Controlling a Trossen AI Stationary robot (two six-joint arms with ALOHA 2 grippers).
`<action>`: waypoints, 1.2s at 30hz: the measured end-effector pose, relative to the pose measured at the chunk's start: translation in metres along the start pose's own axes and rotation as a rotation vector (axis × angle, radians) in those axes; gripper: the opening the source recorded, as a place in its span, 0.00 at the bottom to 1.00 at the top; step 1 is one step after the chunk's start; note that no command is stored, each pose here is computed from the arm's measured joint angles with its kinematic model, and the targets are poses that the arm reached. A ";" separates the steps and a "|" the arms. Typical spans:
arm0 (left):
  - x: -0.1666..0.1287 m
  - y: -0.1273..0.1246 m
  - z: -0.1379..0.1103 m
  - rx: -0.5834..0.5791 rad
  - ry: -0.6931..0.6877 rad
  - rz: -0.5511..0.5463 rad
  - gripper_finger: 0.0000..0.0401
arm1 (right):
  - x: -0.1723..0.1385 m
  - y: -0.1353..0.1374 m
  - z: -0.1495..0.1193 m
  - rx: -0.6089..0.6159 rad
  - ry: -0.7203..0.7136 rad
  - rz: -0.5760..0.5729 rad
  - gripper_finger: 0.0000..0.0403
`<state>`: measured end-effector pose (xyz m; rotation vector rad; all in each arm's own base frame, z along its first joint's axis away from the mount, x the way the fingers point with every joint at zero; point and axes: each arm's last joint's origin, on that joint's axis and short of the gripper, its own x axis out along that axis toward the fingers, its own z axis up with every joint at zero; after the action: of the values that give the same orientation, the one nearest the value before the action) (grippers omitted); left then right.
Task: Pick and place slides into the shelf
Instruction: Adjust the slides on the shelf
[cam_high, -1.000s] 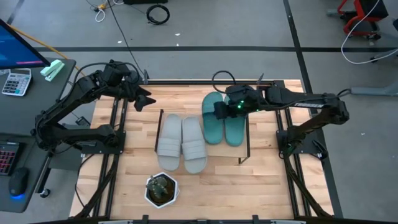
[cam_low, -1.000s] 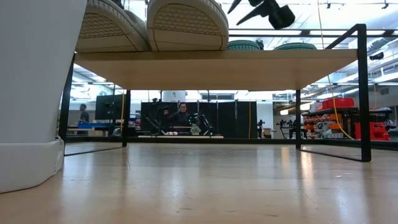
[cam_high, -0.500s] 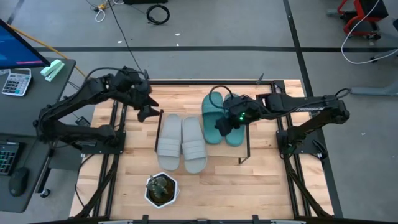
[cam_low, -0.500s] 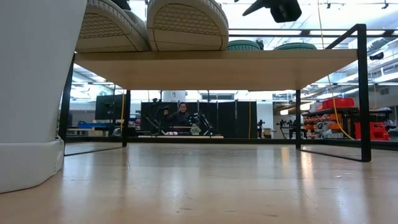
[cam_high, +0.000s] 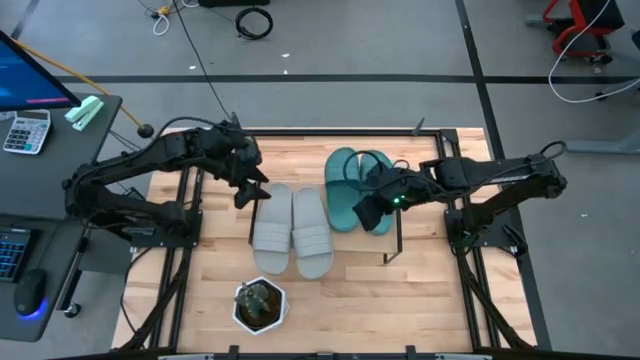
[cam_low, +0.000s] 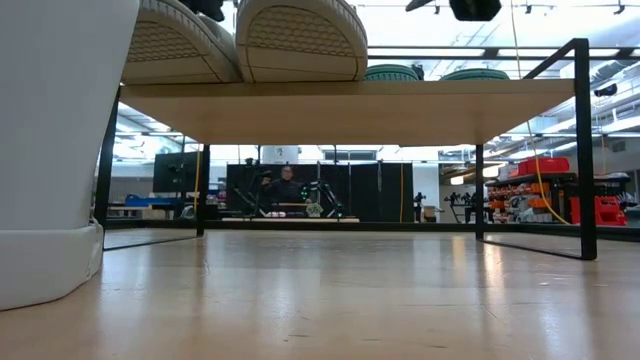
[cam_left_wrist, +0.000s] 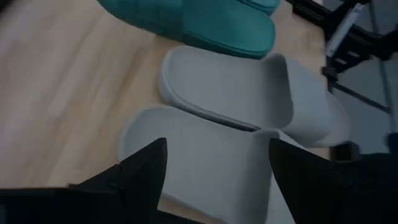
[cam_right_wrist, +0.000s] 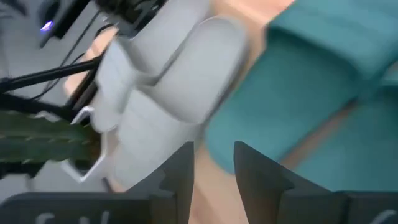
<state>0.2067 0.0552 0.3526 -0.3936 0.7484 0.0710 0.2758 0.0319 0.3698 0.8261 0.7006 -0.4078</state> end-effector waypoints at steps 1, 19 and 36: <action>0.000 -0.002 0.001 0.007 -0.014 0.015 0.71 | -0.004 -0.002 0.000 -0.005 -0.016 -0.021 0.29; 0.002 -0.035 0.018 -0.171 -0.323 0.131 0.71 | -0.068 -0.047 -0.006 -0.004 -0.165 -0.316 0.09; 0.020 -0.017 0.038 -0.304 -0.474 0.260 0.71 | -0.036 -0.070 0.035 0.053 -0.184 -0.450 0.01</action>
<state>0.2500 0.0520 0.3697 -0.5414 0.3137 0.5104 0.2241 -0.0368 0.3754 0.6668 0.7042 -0.8991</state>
